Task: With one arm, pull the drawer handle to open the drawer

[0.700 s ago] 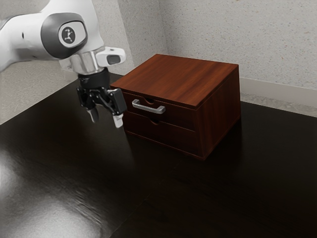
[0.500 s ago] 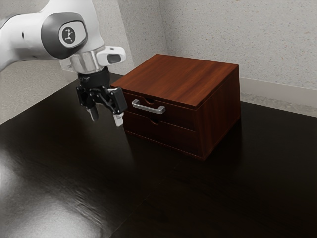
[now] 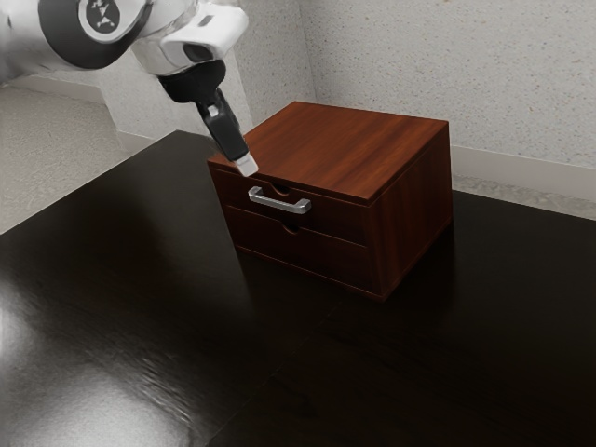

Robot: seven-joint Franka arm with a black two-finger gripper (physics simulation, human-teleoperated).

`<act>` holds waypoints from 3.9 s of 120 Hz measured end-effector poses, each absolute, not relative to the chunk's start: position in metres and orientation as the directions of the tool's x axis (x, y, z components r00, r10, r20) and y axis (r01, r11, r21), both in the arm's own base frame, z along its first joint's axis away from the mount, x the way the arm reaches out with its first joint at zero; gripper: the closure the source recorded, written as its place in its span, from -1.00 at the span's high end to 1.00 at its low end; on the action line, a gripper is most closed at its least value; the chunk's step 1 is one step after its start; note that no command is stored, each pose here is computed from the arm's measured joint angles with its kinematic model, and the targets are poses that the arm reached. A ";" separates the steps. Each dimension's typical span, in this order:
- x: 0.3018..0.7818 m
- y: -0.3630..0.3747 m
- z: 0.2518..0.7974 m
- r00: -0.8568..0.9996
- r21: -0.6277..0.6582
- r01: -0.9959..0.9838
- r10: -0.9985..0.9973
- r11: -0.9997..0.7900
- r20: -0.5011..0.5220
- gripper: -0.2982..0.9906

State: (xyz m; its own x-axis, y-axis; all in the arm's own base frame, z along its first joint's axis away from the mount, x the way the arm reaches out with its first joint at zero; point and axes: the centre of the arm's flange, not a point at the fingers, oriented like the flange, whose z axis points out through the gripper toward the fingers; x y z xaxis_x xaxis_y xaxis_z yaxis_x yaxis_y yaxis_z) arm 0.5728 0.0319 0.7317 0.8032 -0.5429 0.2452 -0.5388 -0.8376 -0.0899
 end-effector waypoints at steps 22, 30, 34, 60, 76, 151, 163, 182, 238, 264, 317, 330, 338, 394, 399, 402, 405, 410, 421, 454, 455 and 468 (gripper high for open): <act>0.611 0.035 0.694 0.654 -0.198 -0.708 -0.735 -0.678 0.175 0.53; 0.617 0.047 0.687 0.610 -0.216 -0.744 -0.774 -0.633 0.166 0.54; 0.623 0.049 0.680 0.584 -0.222 -0.764 -0.795 -0.606 0.163 0.54; 0.634 0.024 0.663 0.368 -0.273 -0.875 -0.916 -0.400 0.163 0.54; 0.624 0.018 0.644 0.264 -0.293 -0.908 -0.952 -0.300 0.155 0.54; 0.631 0.056 0.609 0.047 -0.407 -0.910 -0.995 -0.077 0.083 0.53; 0.630 0.067 0.608 0.041 -0.412 -0.909 -0.997 -0.066 0.070 0.53; 0.627 0.086 0.603 0.044 -0.408 -0.911 -0.997 -0.063 0.057 0.47; 0.634 0.092 0.581 0.003 -0.396 -0.918 -1.000 -0.013 0.027 0.08; 0.640 0.100 0.567 0.007 -0.387 -0.922 -1.000 -0.015 0.021 0.05; 0.644 0.102 0.555 -0.001 -0.381 -0.924 -1.000 -0.008 0.023 0.01; 0.645 0.102 0.555 -0.001 -0.383 -0.924 -1.000 -0.009 0.028 -0.10; 0.645 0.102 0.555 0.002 -0.385 -0.923 -0.999 -0.016 0.038 -0.17; 0.626 0.102 0.550 0.017 -0.366 -0.929 -0.996 -0.046 0.082 -0.37; 0.622 0.103 0.551 0.018 -0.366 -0.929 -0.996 -0.049 0.087 -0.37; 0.621 0.103 0.551 0.018 -0.366 -0.929 -0.996 -0.050 0.089 -0.38; 0.618 0.103 0.551 0.018 -0.366 -0.929 -0.996 -0.050 0.090 -0.38; 0.614 0.102 0.553 0.017 -0.368 -0.928 -0.996 -0.050 0.093 -0.40; 0.606 0.102 0.553 0.017 -0.371 -0.927 -0.995 -0.053 0.099 -0.41; 0.579 0.104 0.557 0.020 -0.391 -0.918 -0.992 -0.068 0.125 -0.41; 0.578 0.104 0.557 0.020 -0.391 -0.918 -0.992 -0.068 0.126 -0.41; 0.568 0.105 0.557 0.023 -0.397 -0.915 -0.990 -0.077 0.138 -0.39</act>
State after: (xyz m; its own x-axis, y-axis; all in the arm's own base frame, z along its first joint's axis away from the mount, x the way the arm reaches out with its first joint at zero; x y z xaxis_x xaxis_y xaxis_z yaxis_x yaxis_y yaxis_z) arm 0.5680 0.1052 0.5566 0.0230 -0.9902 0.1378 -0.9145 -0.0766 -0.3973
